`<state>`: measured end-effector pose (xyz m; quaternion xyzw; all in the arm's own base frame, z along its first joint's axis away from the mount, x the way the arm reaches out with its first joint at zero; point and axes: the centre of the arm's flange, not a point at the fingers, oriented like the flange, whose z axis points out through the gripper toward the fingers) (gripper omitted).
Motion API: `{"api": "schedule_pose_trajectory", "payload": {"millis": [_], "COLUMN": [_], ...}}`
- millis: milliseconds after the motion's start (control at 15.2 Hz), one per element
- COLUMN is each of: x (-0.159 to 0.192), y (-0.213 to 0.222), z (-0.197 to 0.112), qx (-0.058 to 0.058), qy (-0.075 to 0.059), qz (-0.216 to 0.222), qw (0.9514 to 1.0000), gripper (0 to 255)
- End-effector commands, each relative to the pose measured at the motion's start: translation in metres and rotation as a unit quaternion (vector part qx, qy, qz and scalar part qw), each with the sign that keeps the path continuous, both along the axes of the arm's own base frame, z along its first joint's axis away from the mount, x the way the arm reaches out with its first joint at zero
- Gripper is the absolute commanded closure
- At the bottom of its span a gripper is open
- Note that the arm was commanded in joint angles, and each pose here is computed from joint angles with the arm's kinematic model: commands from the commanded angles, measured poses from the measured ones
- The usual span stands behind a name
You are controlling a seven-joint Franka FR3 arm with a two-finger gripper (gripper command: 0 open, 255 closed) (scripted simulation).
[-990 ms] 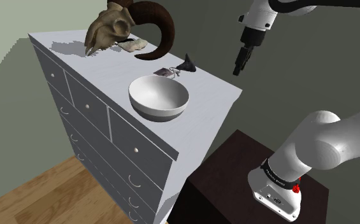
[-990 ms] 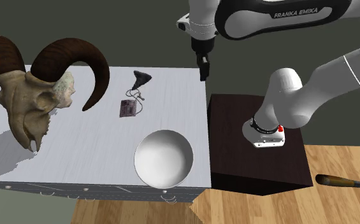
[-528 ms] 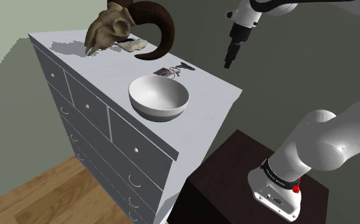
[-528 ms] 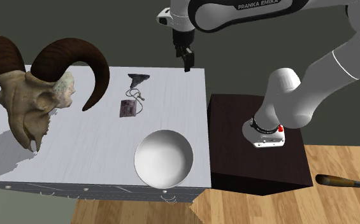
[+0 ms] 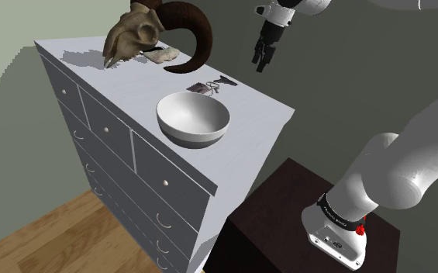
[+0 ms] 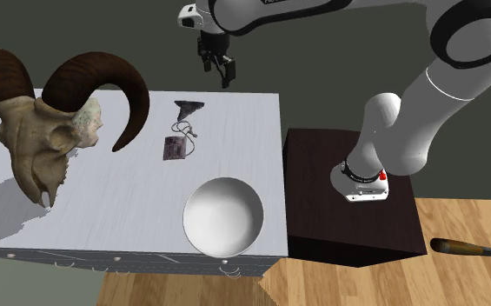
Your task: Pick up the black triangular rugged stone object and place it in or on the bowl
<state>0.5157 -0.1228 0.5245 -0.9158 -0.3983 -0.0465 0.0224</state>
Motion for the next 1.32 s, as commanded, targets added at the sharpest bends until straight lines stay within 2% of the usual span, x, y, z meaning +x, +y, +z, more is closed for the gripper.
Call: {"api": "schedule_pose_trajectory", "payload": {"millis": [0, 462, 990, 1056, 1254], "x": [0.015, 0.018, 0.018, 0.018, 0.018], "y": [0.0, 0.003, 0.003, 0.003, 0.003], "z": [-0.001, -0.041, -0.041, -0.041, -0.041], "qx": [0.001, 0.001, 0.001, 0.001, 0.001], "qy": [-0.008, -0.008, -0.008, -0.008, -0.008], "qz": [0.029, 0.029, 0.029, 0.029, 0.029], "qw": [0.9995, 0.9995, 0.9995, 0.9995, 0.9995], "gripper": [0, 0, 0, 255, 255]}}
